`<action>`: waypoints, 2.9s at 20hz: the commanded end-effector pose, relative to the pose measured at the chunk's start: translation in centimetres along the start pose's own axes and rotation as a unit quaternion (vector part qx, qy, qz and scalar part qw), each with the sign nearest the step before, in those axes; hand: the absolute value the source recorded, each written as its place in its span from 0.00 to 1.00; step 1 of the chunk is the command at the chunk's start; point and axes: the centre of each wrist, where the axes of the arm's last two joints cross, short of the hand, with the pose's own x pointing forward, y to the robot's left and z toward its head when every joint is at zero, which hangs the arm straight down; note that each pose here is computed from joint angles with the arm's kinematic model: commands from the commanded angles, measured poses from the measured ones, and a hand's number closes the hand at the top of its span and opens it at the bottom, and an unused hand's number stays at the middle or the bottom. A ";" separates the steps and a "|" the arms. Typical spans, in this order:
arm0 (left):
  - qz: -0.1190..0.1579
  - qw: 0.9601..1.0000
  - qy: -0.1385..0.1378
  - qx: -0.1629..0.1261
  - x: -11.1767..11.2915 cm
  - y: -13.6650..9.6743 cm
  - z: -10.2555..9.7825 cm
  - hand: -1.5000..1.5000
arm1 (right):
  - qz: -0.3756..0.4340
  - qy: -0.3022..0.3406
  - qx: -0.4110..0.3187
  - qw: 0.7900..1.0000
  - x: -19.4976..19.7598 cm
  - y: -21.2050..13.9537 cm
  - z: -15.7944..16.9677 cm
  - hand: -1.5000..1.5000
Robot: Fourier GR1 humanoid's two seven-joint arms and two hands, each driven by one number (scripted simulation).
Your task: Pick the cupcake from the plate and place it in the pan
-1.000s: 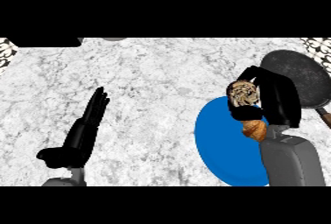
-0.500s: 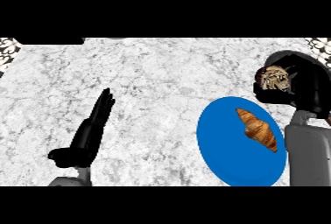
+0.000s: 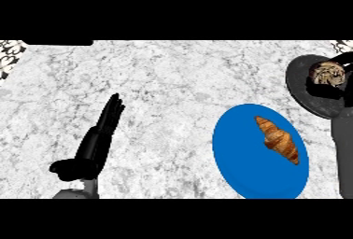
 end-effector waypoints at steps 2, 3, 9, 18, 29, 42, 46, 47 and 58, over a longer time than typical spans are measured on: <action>-0.006 1.000 0.004 -0.006 0.3 0.7 -0.6 0.50 | -0.024 0.024 -0.058 0.998 -3.8 0.0 -2.8 1.00; -0.002 1.000 0.006 -0.010 -0.4 -1.1 -0.6 0.50 | -0.030 0.023 -0.064 0.997 -4.3 0.1 -3.0 1.00; 0.004 1.000 -0.016 -0.014 0.0 -1.2 -2.2 0.50 | -0.024 0.020 -0.066 0.997 -6.2 -0.8 -5.1 1.00; 0.005 0.999 -0.006 -0.039 0.0 -1.3 -0.7 0.50 | -0.031 0.112 0.204 0.972 -8.3 0.5 -3.9 0.00; 0.005 1.000 -0.012 -0.019 0.8 -1.1 -0.9 0.50 | -0.189 0.079 0.078 0.976 -7.9 -0.2 -4.7 0.00; 0.001 1.000 0.009 -0.001 -0.6 -0.6 -1.0 0.50 | -0.380 0.073 0.149 0.910 -15.7 -7.4 -4.4 0.00; -0.004 1.000 0.000 -0.007 -0.8 0.2 -0.5 0.50 | -0.384 0.040 0.182 0.905 -16.9 -6.1 -2.4 0.00; -0.008 1.000 -0.001 0.004 0.0 -0.3 -0.8 0.50 | -0.388 0.037 0.175 0.904 -19.3 -7.7 -1.1 0.00; 0.000 1.000 0.008 0.005 1.2 -1.2 0.1 0.50 | -0.362 0.019 0.196 0.911 -21.8 -7.8 1.8 0.00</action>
